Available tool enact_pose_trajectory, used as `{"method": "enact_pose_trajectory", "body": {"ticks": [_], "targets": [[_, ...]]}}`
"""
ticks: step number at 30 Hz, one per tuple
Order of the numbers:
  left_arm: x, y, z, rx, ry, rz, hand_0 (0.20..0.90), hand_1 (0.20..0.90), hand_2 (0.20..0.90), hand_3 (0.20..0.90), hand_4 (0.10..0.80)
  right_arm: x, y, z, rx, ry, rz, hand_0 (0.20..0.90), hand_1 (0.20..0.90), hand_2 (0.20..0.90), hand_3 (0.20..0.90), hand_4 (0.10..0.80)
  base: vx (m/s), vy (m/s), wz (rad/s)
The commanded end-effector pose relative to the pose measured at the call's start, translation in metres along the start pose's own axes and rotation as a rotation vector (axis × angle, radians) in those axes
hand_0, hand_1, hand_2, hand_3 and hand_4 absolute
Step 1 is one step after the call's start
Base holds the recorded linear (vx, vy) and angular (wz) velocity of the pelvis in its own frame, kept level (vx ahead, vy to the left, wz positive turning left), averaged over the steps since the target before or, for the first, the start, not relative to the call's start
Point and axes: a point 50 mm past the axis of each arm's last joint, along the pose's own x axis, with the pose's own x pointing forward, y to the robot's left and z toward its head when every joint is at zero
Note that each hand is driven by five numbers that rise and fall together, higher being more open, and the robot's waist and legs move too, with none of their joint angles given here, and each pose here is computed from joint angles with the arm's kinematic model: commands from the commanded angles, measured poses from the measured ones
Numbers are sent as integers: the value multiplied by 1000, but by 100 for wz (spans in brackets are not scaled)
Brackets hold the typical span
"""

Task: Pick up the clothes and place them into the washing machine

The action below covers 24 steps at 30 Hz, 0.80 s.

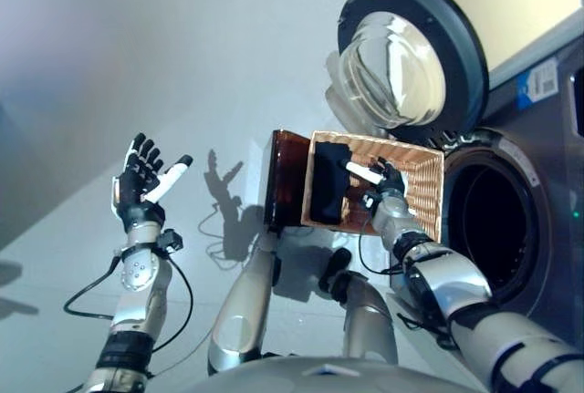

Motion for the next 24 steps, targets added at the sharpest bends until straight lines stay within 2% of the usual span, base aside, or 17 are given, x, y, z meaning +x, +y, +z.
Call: {"method": "enact_pose_trajectory", "body": {"ticks": [1,10,11,12,13,14,15,16,17,18,24], "targets": [[20,15,55,-8,-282,53,900,900,900,900,800,-3,19,25,58,-127,56,900,900,900,900,800,46,6,22],[28,13,60,-19,-303,78,900,900,900,900,800,-7,38,33,46,-131,77,900,900,900,900,800,43,-17,13],[28,13,61,-20,-307,81,900,900,900,900,800,-7,39,35,49,-133,74,848,848,848,848,763,25,-26,14],[30,11,62,-18,-311,78,900,900,900,900,800,-7,40,36,54,-135,74,840,840,840,840,757,25,-42,16],[32,9,64,-17,-318,75,900,900,900,900,800,-6,39,38,58,-136,68,757,757,757,757,698,25,-37,16],[33,7,64,-22,-322,72,900,900,900,900,800,-6,40,38,58,-132,69,757,757,757,757,698,34,-30,23],[34,6,66,-18,-328,71,900,900,900,900,800,-6,39,41,57,-141,67,579,579,579,579,571,24,-30,27],[36,4,68,-17,-335,70,900,900,900,900,800,-6,40,43,54,-146,69,538,538,538,538,541,35,-34,31],[38,2,69,-11,-341,66,900,900,900,900,800,-6,39,46,55,-150,59,260,260,260,260,343,21,-25,22],[38,2,69,-11,-342,65,900,900,900,900,800,-6,39,46,56,-151,58,200,200,200,200,300,31,-12,16],[39,0,70,-6,-344,64,900,900,900,900,800,-2,32,50,28,-142,18,200,200,200,200,300,9,8,13]]}}
